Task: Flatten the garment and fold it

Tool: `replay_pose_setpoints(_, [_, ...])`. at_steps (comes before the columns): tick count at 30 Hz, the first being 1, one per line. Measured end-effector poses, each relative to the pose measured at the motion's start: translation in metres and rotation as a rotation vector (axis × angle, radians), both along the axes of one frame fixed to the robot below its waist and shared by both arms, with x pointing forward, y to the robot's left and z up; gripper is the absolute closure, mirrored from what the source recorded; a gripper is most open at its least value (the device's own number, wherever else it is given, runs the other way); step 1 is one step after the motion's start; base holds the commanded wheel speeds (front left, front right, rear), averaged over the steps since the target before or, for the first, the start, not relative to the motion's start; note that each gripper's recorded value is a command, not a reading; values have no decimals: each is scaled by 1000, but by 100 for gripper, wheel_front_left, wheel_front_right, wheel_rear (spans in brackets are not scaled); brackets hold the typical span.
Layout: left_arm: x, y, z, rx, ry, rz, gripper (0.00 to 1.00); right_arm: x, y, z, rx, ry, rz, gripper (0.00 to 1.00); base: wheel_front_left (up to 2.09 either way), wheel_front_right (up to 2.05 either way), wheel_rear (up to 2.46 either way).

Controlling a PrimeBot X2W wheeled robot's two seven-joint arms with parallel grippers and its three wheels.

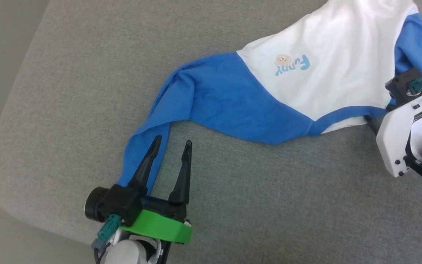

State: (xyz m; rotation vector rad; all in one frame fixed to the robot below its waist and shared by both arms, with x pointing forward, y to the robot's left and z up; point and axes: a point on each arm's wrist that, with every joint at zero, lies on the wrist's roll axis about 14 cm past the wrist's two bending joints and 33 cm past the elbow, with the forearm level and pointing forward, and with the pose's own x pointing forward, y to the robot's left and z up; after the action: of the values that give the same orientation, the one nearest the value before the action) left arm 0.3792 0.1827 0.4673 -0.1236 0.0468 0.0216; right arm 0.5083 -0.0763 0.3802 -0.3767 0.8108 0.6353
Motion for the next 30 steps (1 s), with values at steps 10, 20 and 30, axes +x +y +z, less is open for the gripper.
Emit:
replay_pose_setpoints(10, [0,-7,15,-11,-52,-23,0,-24,-4,69,190,-115,-94,100,0,0,0])
replay_pose_setpoints(20, [4,-29,21,-18,-79,-95,0,-152,-100,45,2,195,-297,100,0,0,0])
replay_pose_setpoints(30, [2,-42,14,-26,-59,-145,0,-192,-104,35,59,209,-406,0,0,0,0])
